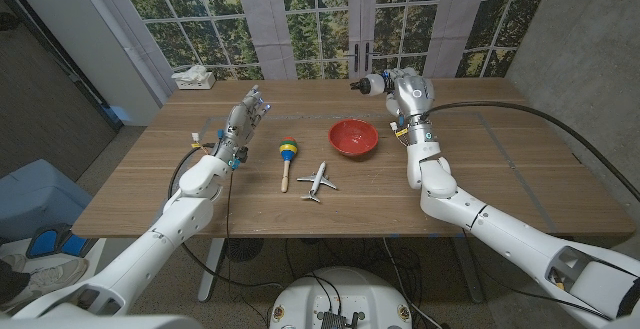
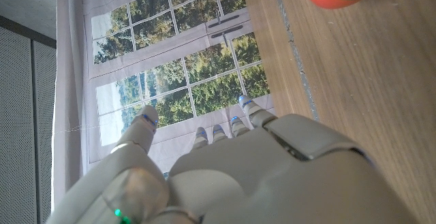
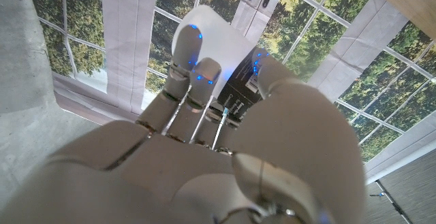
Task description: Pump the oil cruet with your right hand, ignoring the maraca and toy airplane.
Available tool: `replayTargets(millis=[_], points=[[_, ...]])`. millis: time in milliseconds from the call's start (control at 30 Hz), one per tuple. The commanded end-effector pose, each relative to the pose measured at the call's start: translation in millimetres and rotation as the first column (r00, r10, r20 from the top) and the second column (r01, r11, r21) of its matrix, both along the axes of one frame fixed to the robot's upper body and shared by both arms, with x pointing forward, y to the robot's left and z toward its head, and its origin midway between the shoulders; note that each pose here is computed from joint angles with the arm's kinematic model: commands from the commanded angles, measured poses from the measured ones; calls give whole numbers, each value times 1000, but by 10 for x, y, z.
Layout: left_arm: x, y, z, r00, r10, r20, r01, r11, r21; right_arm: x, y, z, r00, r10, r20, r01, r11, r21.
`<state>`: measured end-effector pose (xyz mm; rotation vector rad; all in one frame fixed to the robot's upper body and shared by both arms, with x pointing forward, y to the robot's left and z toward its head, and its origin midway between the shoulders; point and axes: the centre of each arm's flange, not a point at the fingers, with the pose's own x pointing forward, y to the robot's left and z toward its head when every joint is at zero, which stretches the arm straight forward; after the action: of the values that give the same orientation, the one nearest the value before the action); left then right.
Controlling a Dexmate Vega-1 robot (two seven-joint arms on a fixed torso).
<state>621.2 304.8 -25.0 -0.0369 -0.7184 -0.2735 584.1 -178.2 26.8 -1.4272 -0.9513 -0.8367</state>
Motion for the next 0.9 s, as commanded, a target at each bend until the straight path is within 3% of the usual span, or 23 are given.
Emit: replayTargets(millis=[33,500,900], points=[[16,-21,34,1000,-3,1,3,1000,10,-16,-24,-10,998,54,-24,-51,992,111],[13,-24,49,1000,-1,3,1,1000,10,-77,-52,-46,988,129,-80,-107,966,235],[19,-41,67,1000,-9,10,9,1000,12,-254,-62,-74,957,270,-107,-209,896,391]])
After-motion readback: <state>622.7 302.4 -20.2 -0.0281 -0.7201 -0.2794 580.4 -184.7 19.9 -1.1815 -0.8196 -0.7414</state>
